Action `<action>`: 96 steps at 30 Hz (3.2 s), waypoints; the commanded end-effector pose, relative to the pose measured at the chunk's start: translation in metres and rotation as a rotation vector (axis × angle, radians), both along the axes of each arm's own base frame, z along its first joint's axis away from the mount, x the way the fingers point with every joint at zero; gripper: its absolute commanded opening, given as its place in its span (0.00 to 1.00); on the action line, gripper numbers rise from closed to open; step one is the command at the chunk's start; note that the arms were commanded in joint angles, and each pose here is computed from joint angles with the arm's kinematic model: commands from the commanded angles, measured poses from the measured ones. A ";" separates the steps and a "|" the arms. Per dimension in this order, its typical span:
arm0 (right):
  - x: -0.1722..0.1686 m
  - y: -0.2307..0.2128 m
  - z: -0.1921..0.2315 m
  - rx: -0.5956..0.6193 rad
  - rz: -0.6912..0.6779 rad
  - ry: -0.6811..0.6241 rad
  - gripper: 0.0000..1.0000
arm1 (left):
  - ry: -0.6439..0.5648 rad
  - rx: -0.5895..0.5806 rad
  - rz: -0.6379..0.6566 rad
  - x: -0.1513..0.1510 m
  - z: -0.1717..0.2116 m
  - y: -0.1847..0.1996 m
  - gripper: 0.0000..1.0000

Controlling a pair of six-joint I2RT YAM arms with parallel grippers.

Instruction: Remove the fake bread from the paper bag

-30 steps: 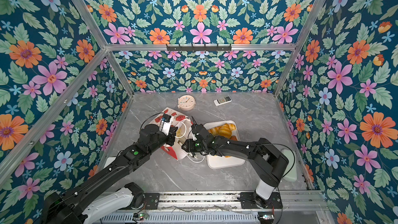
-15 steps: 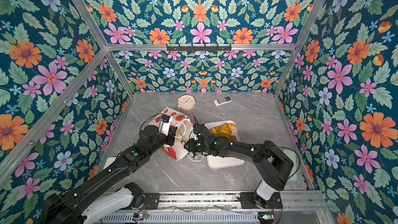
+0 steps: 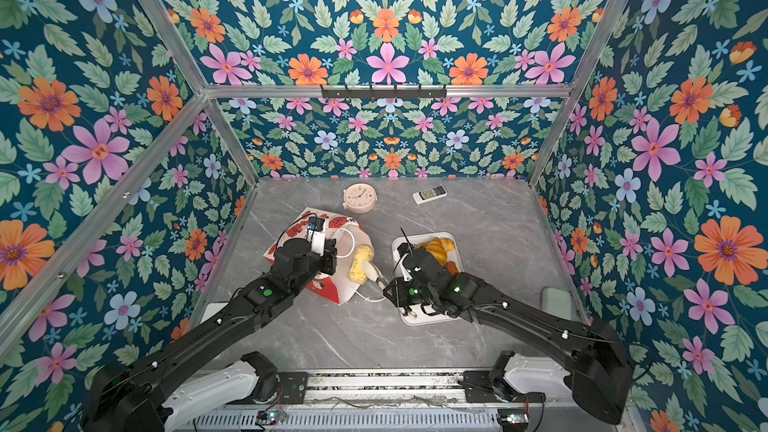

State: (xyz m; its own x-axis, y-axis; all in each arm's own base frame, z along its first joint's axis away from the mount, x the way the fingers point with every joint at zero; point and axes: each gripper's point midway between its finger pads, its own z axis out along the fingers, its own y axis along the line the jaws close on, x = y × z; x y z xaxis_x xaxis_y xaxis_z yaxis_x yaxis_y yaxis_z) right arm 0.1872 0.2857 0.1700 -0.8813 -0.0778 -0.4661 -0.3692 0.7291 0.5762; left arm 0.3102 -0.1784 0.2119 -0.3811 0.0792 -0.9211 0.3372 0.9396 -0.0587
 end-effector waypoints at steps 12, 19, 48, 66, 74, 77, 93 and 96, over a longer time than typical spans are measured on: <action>-0.023 -0.146 0.036 -0.515 -0.180 -0.106 0.25 | -0.020 -0.010 0.053 0.004 0.001 0.008 0.03; -0.017 -0.177 0.046 -0.790 -0.224 -0.089 0.25 | -0.028 -0.017 0.053 0.000 0.001 0.011 0.03; 0.002 -0.167 0.019 -1.093 -0.154 0.000 0.28 | -0.050 -0.056 0.045 -0.012 0.000 0.017 0.03; -0.003 -0.133 0.006 -1.050 -0.081 0.018 0.42 | -0.045 -0.061 0.043 -0.013 -0.006 0.017 0.04; -0.013 -0.110 0.006 -0.853 -0.061 0.037 0.41 | -0.045 -0.067 0.042 -0.014 -0.006 0.017 0.04; -0.014 -0.108 0.007 -0.812 -0.063 0.026 0.41 | -0.044 -0.069 0.041 -0.014 -0.007 0.017 0.04; -0.004 -0.116 0.028 -0.681 -0.170 -0.093 0.40 | -0.037 -0.074 0.031 -0.014 -0.009 0.014 0.04; -0.003 -0.121 0.027 -0.696 -0.196 -0.090 0.40 | -0.037 -0.075 0.028 -0.013 -0.008 0.013 0.04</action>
